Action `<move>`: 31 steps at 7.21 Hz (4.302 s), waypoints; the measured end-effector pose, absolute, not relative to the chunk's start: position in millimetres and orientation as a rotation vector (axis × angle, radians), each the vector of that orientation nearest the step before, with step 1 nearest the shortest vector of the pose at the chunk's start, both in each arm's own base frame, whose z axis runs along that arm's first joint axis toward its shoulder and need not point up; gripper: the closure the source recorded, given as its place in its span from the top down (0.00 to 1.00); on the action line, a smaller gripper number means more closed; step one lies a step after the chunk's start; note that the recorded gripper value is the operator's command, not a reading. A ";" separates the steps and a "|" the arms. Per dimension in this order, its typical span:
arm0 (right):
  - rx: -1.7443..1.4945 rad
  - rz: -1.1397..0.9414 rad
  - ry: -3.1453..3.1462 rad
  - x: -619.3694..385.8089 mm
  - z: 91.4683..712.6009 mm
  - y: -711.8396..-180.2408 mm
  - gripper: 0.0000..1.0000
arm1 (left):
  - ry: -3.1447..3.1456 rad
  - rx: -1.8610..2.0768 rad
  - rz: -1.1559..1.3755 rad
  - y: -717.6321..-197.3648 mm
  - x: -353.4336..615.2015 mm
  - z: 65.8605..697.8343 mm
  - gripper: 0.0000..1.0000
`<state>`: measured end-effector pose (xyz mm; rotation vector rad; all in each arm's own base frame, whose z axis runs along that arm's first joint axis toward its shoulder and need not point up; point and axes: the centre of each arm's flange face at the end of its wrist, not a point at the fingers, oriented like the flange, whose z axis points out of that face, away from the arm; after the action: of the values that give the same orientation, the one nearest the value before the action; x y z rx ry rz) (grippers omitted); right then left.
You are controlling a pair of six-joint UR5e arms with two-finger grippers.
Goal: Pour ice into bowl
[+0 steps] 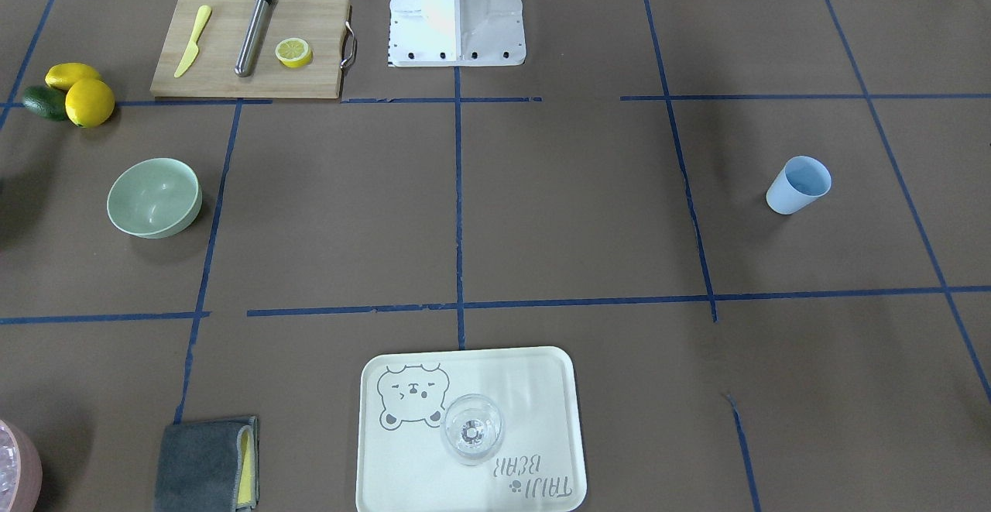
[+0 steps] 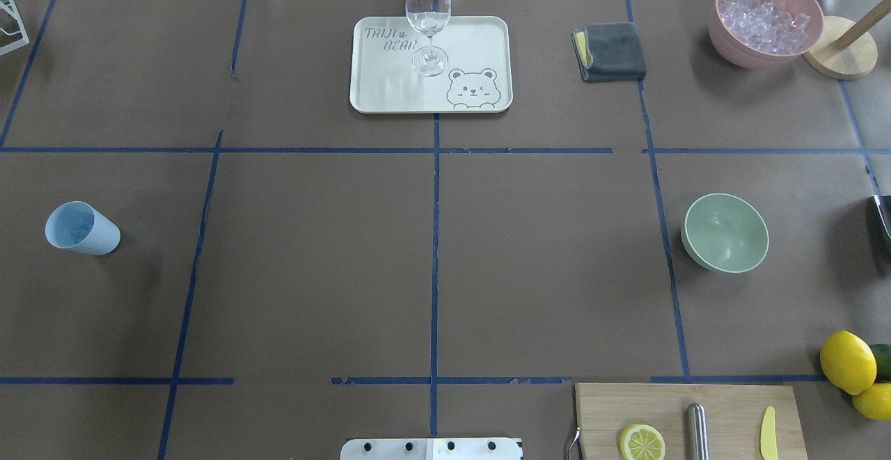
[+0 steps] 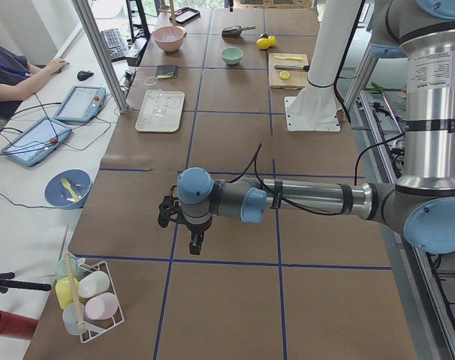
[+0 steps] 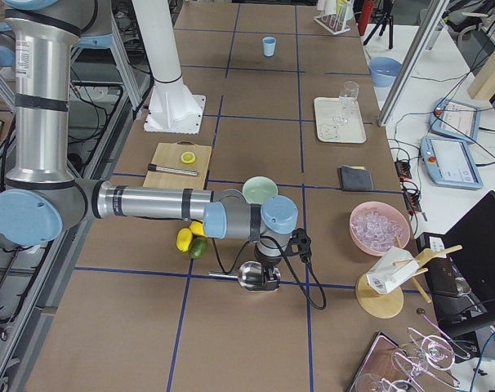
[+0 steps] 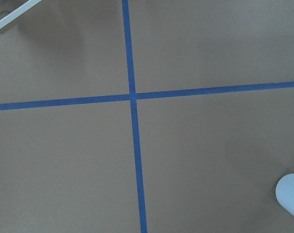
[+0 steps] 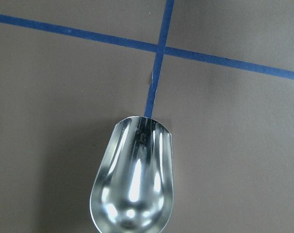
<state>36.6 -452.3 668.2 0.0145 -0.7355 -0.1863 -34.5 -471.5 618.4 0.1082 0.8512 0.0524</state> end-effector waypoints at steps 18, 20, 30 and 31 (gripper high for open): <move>0.345 -0.263 -0.886 -54.5 575.4 -467.8 1.00 | 0.844 0.236 0.108 -476.1 -34.4 612.1 1.00; 0.291 -0.178 -0.880 -138.9 537.3 -453.2 1.00 | 0.844 0.239 0.111 -476.2 -34.4 610.6 1.00; 0.227 -0.144 -0.793 -244.4 536.9 -407.3 0.00 | 0.845 0.265 0.121 -476.7 -34.4 610.3 1.00; 0.233 -0.145 -0.804 -244.5 529.9 -407.0 0.00 | 0.845 0.266 0.122 -476.7 -34.4 610.1 1.00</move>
<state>-244.5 -407.0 529.9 0.2335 -0.8036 -0.1448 -34.4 -476.7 610.1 0.2655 0.8445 0.1216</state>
